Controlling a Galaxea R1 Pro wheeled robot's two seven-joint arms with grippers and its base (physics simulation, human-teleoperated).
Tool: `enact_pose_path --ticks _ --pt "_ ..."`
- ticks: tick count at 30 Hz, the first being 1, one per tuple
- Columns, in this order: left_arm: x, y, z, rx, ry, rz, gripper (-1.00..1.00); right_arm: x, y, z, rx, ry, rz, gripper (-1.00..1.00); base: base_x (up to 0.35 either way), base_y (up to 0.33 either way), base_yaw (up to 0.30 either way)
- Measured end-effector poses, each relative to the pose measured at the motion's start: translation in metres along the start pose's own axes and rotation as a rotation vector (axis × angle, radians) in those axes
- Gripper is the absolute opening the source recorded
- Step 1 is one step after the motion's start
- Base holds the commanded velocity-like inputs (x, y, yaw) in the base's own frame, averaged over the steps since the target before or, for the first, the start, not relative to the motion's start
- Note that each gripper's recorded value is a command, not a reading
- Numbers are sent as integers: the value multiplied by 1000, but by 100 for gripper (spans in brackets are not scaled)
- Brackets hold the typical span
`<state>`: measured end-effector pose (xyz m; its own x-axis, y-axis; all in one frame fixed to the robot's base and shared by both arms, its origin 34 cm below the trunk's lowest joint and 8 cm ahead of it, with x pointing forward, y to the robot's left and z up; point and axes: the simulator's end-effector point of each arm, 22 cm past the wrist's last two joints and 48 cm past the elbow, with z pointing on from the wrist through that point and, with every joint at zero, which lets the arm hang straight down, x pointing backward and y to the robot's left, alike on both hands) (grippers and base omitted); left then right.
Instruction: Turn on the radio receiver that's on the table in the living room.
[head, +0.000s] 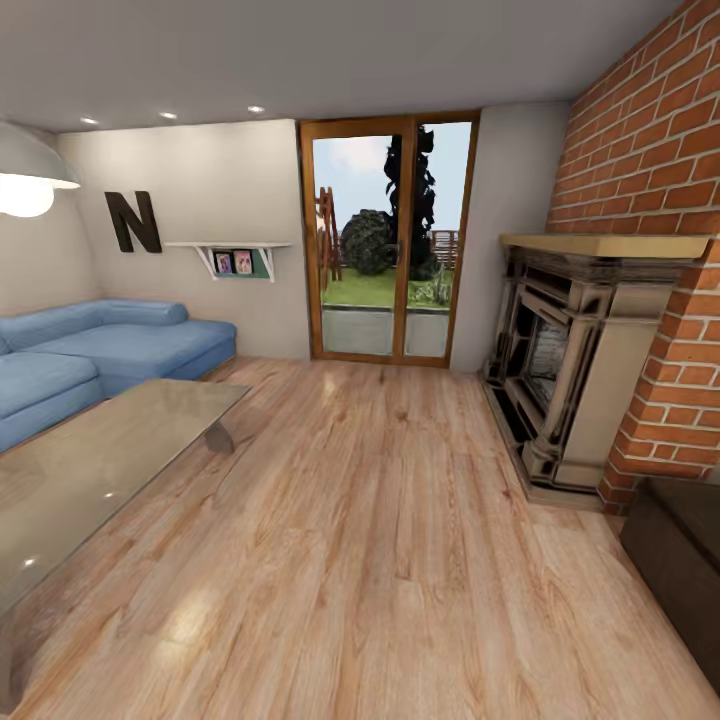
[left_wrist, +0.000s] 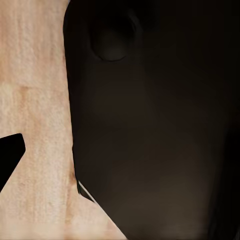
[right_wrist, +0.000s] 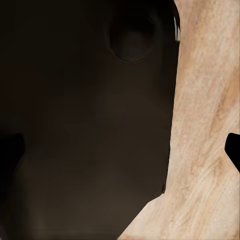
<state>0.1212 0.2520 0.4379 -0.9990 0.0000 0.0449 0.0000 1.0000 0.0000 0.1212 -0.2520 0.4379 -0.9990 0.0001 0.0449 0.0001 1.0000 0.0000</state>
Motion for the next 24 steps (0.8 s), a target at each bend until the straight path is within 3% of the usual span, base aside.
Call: enact_pose_path --ticks 8,24 --pt "-10 -1 0 5 -26 -12 100 -4 3 0 -3 -14 -31 100 0 0 0" --pt "-18 0 0 3 -43 -16 100 -10 3 0 -6 -40 -31 100 0 0 0"
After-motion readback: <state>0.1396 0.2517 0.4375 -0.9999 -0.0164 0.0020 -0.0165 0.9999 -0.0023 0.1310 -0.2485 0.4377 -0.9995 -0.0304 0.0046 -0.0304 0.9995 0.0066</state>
